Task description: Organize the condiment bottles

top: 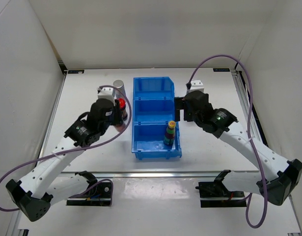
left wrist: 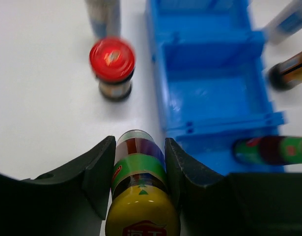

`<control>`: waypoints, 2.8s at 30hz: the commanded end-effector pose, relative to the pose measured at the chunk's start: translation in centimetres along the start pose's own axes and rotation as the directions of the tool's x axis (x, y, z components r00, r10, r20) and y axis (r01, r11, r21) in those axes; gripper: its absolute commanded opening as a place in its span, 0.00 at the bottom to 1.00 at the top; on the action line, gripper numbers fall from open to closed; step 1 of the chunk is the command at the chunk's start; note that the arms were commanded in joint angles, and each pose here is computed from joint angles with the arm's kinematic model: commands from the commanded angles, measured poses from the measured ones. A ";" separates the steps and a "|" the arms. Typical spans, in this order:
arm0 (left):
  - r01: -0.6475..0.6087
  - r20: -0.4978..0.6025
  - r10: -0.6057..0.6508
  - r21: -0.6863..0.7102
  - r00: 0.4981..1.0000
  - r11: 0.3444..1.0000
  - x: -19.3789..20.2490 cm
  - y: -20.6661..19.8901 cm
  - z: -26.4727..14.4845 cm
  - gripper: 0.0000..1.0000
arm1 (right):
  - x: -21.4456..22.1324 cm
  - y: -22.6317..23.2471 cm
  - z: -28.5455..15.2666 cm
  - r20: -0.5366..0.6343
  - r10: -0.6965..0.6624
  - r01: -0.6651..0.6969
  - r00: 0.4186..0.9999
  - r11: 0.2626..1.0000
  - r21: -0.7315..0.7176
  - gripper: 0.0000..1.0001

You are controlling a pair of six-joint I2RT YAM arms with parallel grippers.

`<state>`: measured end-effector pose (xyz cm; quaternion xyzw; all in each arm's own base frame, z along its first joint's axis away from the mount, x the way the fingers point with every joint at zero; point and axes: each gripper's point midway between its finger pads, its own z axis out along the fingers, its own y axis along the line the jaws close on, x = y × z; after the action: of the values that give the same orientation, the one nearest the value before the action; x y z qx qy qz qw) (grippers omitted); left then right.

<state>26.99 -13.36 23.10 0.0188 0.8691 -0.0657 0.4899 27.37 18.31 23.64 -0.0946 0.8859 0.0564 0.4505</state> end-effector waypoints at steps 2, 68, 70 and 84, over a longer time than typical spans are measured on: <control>0.024 0.178 -0.056 0.178 0.982 0.984 -8.0 -4.3 -3.1 0.11 | -1.8 -2.3 -1.1 0.067 0.039 -0.042 0.997 0.998 0.040 1.00; -0.138 0.317 0.194 -0.191 0.929 0.972 -8.6 1.6 -2.6 1.00 | -0.6 -8.6 13.5 -0.212 0.230 -0.221 0.950 0.973 0.065 1.00; -0.118 0.303 0.185 -0.226 0.935 0.967 -8.0 3.1 -2.2 1.00 | -0.3 -8.6 14.1 -0.221 0.230 -0.220 0.948 0.973 0.068 1.00; -0.113 0.191 0.192 -0.360 0.963 0.926 -3.0 8.3 -0.4 1.00 | 1.5 -8.6 17.2 -0.274 0.181 -0.159 0.945 0.982 0.101 0.76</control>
<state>29.25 -5.57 24.26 0.0101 0.8102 0.1259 0.5725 39.71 12.53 10.03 0.0008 0.9602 0.0479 0.2750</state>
